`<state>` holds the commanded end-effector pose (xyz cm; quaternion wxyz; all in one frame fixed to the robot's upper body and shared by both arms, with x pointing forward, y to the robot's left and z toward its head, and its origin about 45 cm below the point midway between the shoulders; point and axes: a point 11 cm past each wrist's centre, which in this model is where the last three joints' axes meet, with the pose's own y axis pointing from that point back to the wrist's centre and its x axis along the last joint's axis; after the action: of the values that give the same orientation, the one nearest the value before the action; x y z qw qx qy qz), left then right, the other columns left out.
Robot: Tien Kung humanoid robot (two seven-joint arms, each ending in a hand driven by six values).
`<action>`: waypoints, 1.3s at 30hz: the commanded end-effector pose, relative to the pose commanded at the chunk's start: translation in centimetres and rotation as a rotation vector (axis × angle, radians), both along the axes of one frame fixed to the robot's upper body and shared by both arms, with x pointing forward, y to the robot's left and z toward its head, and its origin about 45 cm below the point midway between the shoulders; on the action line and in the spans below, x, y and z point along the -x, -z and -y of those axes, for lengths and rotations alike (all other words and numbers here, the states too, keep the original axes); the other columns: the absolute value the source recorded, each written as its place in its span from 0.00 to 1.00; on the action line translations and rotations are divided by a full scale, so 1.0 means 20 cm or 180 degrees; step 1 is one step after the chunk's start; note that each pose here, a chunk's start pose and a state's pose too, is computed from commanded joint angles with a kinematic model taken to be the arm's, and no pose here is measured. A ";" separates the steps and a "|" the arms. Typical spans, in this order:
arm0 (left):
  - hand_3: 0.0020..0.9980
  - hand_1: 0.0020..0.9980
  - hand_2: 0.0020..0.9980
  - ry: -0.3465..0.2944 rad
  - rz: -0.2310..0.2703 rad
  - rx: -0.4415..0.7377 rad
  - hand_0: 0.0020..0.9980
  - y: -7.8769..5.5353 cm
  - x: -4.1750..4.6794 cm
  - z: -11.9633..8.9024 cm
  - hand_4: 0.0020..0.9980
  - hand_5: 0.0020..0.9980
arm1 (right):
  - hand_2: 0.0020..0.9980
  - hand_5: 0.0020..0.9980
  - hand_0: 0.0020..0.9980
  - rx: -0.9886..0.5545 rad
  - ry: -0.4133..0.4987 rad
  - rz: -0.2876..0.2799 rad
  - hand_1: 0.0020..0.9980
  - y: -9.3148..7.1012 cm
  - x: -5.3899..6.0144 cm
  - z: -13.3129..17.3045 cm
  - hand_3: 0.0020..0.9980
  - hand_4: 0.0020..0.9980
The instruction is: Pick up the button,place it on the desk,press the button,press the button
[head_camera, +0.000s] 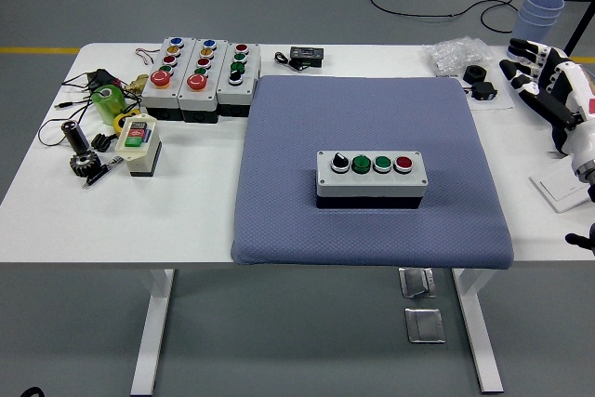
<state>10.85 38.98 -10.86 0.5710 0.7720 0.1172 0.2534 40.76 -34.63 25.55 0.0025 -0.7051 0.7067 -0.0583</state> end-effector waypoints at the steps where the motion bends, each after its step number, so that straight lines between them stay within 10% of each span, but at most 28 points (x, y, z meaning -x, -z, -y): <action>1: 0.55 0.64 0.63 0.0001 0.0000 0.0002 0.65 0.00 -0.001 0.00 0.30 0.85 | 0.77 0.44 0.75 -0.0123 0.0023 -0.0041 0.72 0.02 0.00 0.02 0.76 0.85; 15: 0.55 0.64 0.64 0.0011 -0.0002 0.0009 0.65 0.00 0.004 0.01 0.30 0.85 | 0.74 0.45 0.72 -0.1929 0.0261 -0.0434 0.69 0.16 0.04 0.14 0.74 0.84; 39: 0.55 0.64 0.63 0.0056 -0.0071 0.0057 0.65 0.03 0.069 0.03 0.30 0.85 | 0.72 0.43 0.70 -0.1961 0.0245 -0.0576 0.68 0.22 0.08 0.17 0.71 0.80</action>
<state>9.48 38.31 -11.37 0.5787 0.7707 0.1190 0.2386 39.25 -38.01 21.13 0.1508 -0.6463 0.7146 0.2212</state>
